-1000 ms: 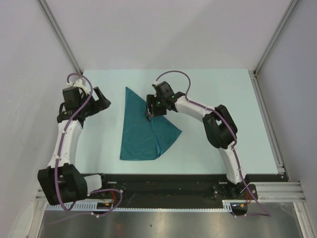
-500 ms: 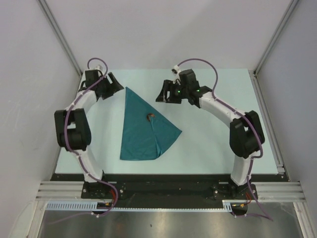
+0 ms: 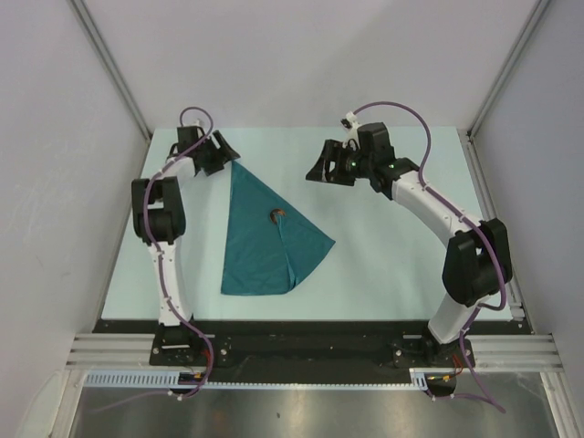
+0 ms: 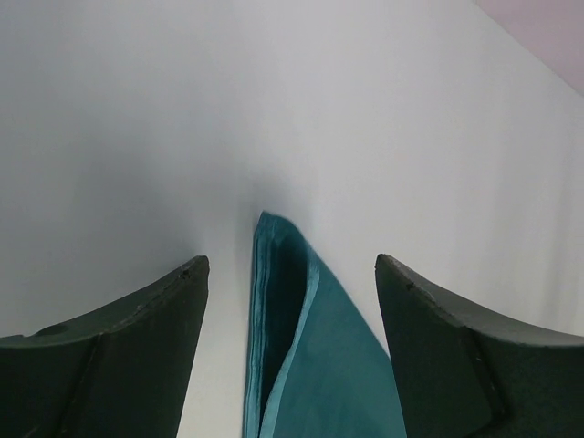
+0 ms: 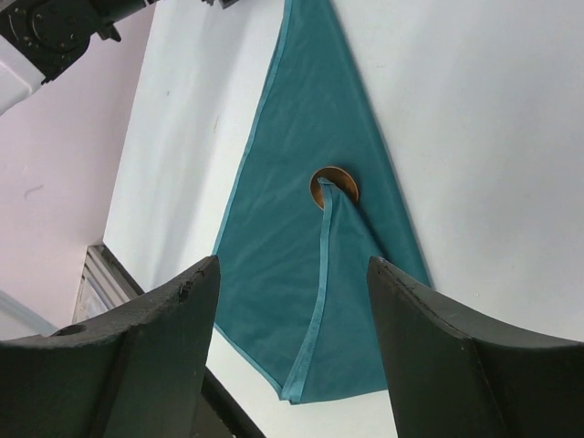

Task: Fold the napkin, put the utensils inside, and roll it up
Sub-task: Fold the napkin

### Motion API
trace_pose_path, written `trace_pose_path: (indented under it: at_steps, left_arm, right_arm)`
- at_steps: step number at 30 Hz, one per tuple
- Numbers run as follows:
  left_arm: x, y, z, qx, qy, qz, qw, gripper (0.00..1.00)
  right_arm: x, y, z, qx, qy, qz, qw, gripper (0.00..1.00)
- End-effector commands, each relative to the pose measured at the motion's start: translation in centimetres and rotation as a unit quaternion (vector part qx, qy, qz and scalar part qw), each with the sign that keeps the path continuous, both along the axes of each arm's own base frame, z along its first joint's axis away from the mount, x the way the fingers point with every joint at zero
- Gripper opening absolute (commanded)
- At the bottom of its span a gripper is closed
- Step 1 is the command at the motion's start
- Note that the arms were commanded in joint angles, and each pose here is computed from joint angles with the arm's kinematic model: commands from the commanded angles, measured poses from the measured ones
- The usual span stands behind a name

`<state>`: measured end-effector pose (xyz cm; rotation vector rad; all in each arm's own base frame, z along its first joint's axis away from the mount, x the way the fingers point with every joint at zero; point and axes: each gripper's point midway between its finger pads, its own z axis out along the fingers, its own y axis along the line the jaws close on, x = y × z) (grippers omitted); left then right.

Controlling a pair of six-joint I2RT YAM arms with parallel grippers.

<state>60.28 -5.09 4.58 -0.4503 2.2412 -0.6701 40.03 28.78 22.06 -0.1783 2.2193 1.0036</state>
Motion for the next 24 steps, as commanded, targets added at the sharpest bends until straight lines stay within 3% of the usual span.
trace_pose_path:
  at_steps: [1,5,24]
  left_arm:
    - [2.1,-0.8,1.6,-0.018,-0.029,-0.009,0.999,0.78]
    - [2.6,-1.5,0.8,-0.032,-0.025,-0.016,0.999,0.76]
    - [2.4,-1.5,-2.8,-0.089,0.046,0.007,0.995,0.41]
  right_arm:
    - [-0.2,0.0,1.6,0.010,-0.018,0.008,1.000,0.71]
    - [0.1,0.4,1.2,0.016,-0.010,0.011,1.000,0.71]
    - [0.6,0.6,0.3,0.014,0.001,0.009,1.000,0.71]
